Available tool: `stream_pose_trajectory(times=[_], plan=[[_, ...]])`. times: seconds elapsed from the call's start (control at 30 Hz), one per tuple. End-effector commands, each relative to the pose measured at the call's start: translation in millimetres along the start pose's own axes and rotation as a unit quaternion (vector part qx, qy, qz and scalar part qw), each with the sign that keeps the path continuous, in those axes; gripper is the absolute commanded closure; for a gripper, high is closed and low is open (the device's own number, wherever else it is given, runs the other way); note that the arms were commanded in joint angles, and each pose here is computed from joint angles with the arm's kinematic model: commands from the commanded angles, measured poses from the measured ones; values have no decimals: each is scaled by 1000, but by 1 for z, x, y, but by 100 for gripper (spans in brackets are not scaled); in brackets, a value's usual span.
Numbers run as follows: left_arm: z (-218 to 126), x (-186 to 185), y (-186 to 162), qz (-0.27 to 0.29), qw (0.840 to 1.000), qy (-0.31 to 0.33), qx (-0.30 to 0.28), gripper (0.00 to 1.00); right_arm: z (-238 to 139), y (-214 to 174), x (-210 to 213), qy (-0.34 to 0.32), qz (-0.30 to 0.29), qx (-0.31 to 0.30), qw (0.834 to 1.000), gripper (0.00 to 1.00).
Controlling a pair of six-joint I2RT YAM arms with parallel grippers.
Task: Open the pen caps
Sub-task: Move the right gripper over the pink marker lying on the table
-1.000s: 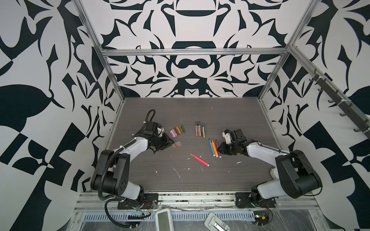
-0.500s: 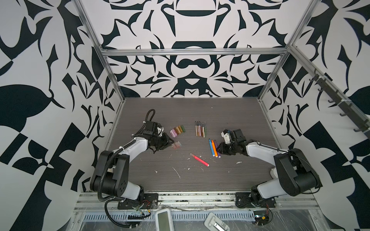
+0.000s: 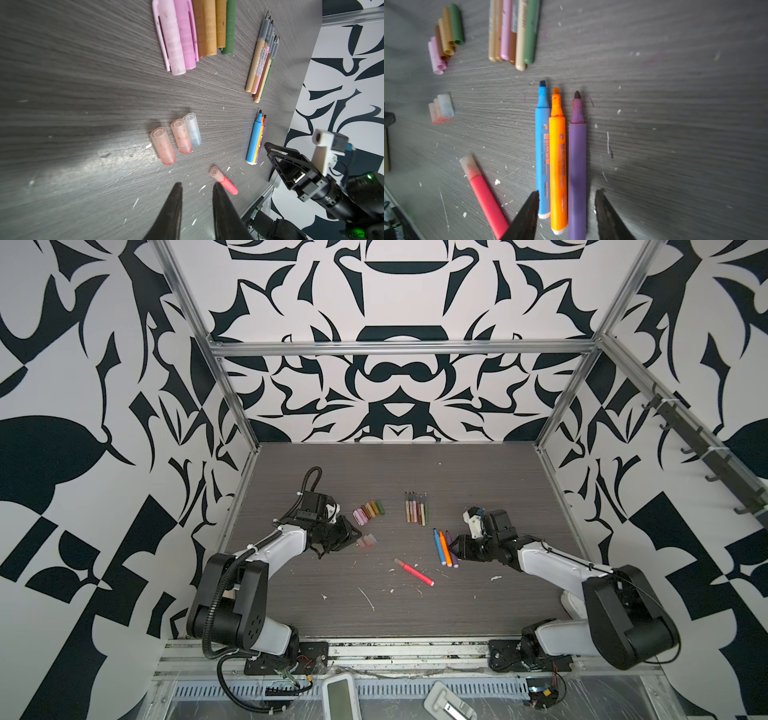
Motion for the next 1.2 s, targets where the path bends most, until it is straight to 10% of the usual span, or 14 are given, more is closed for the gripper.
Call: stream_pose_trajectory(times=[0.0,0.37,1.17], plan=[[-2,1,-7,3,1000,-9,4,71,-11,8,-1,-12,-13,-43,999,44],[-16,-20,-26,22,997,-73,-24,72,-43,4,9,3,-33,-115,993,42],[-40,-3,-94,54,994,-85,-44,70,29,-55,124,-40,-244,56,967,49]])
Point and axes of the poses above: each gripper's point midway between its finger pads, its own z axis out along the fingers, its own x axis along the line the jaws close on, y = z × x, the point moved 3 cm from there along -z, back along the fingers, and after that the axes turned 10 degrees about -z, right-handed, at the moved point
